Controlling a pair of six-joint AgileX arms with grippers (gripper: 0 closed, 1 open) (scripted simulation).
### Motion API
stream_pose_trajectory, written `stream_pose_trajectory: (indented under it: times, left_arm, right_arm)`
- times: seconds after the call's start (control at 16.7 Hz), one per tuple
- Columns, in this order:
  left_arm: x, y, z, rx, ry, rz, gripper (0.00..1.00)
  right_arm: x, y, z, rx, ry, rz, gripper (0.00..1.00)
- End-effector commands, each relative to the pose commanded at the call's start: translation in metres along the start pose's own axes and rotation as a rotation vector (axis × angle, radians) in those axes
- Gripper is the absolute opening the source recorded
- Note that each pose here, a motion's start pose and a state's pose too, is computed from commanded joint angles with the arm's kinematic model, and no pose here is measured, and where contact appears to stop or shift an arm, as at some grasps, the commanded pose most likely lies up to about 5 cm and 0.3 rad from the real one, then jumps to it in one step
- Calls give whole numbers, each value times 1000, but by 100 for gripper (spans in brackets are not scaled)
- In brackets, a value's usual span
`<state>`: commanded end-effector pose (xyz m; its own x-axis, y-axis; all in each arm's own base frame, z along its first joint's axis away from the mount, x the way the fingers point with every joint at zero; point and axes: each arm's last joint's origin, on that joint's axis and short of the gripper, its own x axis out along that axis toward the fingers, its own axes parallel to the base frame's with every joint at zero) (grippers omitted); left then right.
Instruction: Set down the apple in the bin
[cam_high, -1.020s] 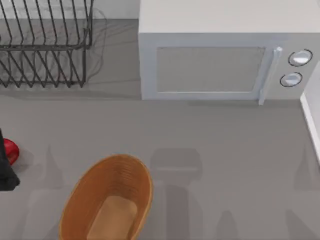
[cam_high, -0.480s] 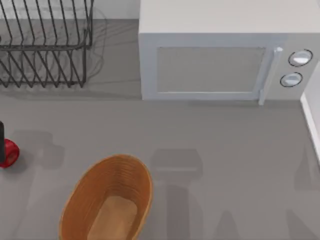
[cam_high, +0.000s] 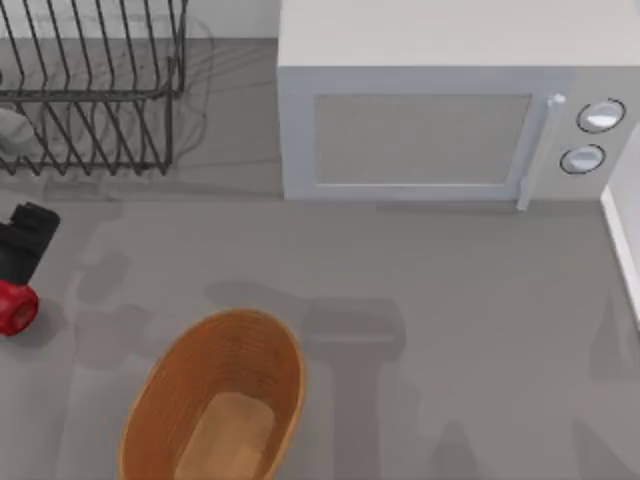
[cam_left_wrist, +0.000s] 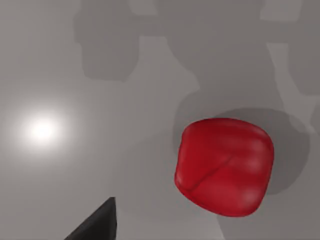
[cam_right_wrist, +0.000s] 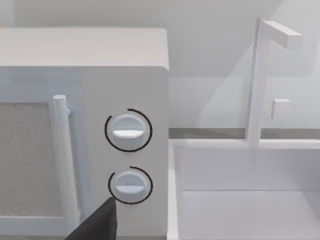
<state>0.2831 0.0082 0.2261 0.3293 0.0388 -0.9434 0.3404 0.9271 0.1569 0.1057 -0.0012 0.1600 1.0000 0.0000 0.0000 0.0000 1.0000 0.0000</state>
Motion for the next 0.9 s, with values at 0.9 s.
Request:
stream_pose_trajectory:
  times: [0.9]
  left_arm:
    - [70, 15, 33, 142, 364, -152, 100]
  right_arm:
    - [0, 0, 0, 0, 0, 0, 100]
